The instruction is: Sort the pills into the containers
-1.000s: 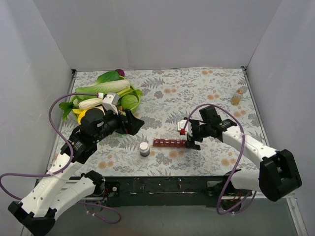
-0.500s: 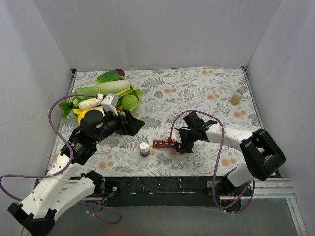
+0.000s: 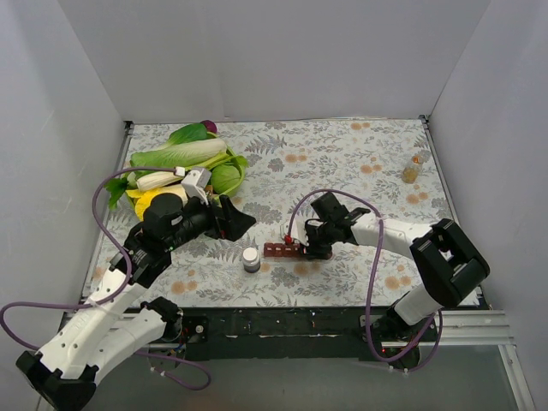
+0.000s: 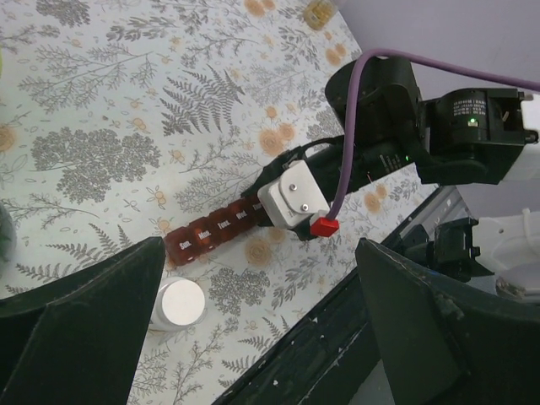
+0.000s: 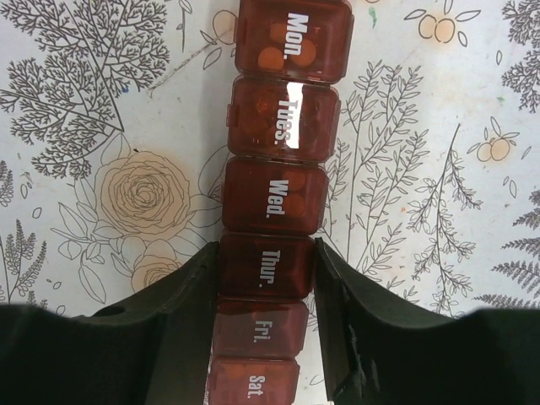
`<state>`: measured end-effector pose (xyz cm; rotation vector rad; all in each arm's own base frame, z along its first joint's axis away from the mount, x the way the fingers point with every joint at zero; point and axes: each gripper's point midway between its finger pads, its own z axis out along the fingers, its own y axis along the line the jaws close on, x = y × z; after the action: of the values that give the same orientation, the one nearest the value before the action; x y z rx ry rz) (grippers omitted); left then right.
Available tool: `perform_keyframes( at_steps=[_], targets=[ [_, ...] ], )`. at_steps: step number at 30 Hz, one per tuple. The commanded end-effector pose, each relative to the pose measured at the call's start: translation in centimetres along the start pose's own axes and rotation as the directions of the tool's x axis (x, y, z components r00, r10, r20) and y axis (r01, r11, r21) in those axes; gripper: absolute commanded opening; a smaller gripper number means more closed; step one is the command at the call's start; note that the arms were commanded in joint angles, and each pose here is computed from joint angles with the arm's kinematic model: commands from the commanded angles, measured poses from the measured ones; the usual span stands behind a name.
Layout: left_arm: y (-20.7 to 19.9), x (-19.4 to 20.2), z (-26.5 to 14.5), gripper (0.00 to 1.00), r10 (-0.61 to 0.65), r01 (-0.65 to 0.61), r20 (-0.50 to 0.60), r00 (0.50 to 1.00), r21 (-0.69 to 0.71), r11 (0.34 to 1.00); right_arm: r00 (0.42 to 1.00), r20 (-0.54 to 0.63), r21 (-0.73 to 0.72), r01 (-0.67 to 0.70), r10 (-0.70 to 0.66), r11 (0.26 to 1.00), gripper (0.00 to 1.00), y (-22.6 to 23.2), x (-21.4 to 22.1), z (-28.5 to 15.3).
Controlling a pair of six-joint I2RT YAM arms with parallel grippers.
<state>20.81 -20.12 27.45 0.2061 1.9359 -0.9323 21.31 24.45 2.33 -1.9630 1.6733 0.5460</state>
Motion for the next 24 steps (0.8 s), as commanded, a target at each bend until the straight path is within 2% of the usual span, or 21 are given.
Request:
perform_keyframes(
  at_steps=[1,4,7,9,11,14,15,17,18,21,24],
  targets=[
    [-1.6,1.9,0.7,0.98,0.061,-0.050,-0.073,0.995,0.148,0.988,0.997,-0.072,0.038,-0.019,0.022,0.999,0.27,0.0,1.9,-0.7],
    [-2.5,3.5,1.6,0.98,0.158,-0.118,-0.134,0.978,0.265,0.957,0.998,-0.066,0.044,-0.012,0.015,0.999,0.25,0.1,2.4,-2.0],
    [-3.1,4.1,2.4,0.95,0.243,-0.187,-0.134,0.961,0.338,0.922,0.999,-0.040,0.032,-0.008,0.009,0.999,0.24,0.4,3.2,-3.5],
    [-3.4,4.7,3.1,0.95,0.346,-0.279,-0.109,0.932,0.395,0.875,1.000,-0.021,0.020,-0.005,0.005,1.000,0.24,0.9,4.0,-4.2],
    [-4.0,6.1,3.9,0.94,0.476,-0.396,-0.064,0.877,0.466,0.791,1.000,-0.008,0.024,0.002,-0.002,1.000,0.24,1.0,4.3,-4.8],
    [-5.3,8.6,4.7,0.94,0.606,-0.504,-0.001,0.796,0.553,0.663,1.000,0.013,0.017,0.006,-0.006,1.000,0.23,1.2,5.0,-5.5],
    [-5.1,9.6,5.4,0.95,0.662,-0.552,0.023,0.749,0.575,0.604,0.999,0.035,0.009,-0.005,0.005,1.000,0.23,1.4,5.0,-5.8],
    [-5.7,10.9,6.1,0.95,0.708,-0.591,0.071,0.702,0.612,0.526,0.998,0.052,0.007,0.020,-0.020,1.000,0.22,1.6,5.1,-5.9],
    [-4.9,12.2,6.9,0.96,0.741,-0.611,0.067,0.668,0.619,0.494,0.998,0.058,0.011,0.027,-0.028,1.000,0.23,1.7,5.1,-5.9],
    [-3.7,14.0,8.5,0.96,0.791,-0.641,0.069,0.608,0.631,0.437,0.996,0.065,0.022,0.053,-0.055,0.998,0.22,1.9,5.3,-5.8],
    [-3.3,14.6,9.7,0.96,0.816,-0.676,0.104,0.569,0.625,0.392,0.994,0.084,0.033,0.071,-0.074,0.997,0.22,2.1,5.1,-5.8]
  ],
)
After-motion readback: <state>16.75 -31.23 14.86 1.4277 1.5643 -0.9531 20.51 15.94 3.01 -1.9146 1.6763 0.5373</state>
